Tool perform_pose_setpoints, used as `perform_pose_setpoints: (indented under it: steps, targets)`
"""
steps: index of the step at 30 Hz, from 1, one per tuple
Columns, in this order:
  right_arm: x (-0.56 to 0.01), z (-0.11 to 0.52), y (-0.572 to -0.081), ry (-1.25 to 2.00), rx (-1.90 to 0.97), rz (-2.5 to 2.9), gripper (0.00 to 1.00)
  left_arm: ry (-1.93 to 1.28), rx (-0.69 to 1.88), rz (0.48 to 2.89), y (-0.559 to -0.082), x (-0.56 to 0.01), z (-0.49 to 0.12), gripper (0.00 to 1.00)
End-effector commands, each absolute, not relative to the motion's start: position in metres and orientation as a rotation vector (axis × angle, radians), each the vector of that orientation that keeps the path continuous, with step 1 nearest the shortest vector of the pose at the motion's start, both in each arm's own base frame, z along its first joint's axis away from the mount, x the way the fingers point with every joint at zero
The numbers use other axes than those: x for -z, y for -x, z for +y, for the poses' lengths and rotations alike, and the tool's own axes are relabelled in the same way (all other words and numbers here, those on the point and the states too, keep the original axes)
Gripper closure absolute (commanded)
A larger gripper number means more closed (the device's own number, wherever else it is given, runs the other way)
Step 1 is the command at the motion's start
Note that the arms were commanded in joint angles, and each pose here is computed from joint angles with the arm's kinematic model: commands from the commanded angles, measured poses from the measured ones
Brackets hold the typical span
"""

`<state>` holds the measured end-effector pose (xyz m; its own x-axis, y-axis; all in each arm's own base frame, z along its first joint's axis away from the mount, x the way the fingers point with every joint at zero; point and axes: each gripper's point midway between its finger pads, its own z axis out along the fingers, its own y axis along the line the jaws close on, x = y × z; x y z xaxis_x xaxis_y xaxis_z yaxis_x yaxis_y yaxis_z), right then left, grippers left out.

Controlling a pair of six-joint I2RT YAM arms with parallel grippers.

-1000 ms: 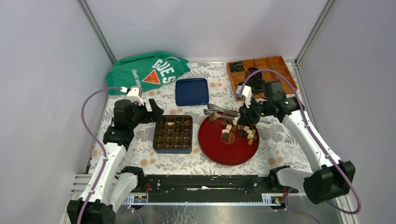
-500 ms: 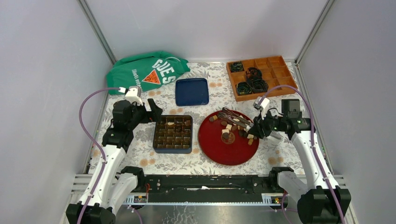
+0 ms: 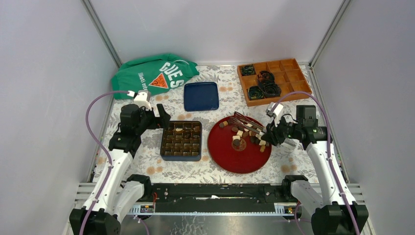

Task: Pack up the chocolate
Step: Pick up the fake chocolate from the plate.

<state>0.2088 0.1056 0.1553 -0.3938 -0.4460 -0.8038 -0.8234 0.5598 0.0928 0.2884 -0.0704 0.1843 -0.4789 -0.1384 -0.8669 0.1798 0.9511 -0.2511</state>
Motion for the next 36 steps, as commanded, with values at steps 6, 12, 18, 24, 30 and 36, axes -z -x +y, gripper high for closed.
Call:
perform_pose_setpoints:
  steps: [6, 12, 18, 24, 30, 36]
  targets:
    - [-0.173, 0.106, -0.213, 1.037, -0.566, 1.986, 0.55, -0.099, 0.344, 1.990, -0.294, -0.188, -0.071, 0.01]
    - [-0.170, 0.101, -0.215, 1.025, -0.525, 2.017, 0.55, -0.110, 0.338, 1.988, -0.292, -0.187, -0.072, 0.01]
    - [-0.170, 0.099, -0.218, 1.004, -0.502, 2.018, 0.55, -0.121, 0.360, 1.996, -0.293, -0.185, -0.076, 0.01]
    - [-0.168, 0.095, -0.220, 0.990, -0.467, 2.026, 0.55, -0.120, 0.419, 1.982, -0.286, -0.195, -0.085, 0.01]
    - [-0.163, 0.094, -0.213, 1.002, -0.465, 2.020, 0.55, -0.088, 0.446, 1.919, -0.278, -0.214, -0.087, 0.01]
    - [-0.141, 0.086, -0.199, 1.079, -0.447, 2.084, 0.55, -0.119, 0.521, 1.862, -0.268, -0.233, -0.101, 0.01]
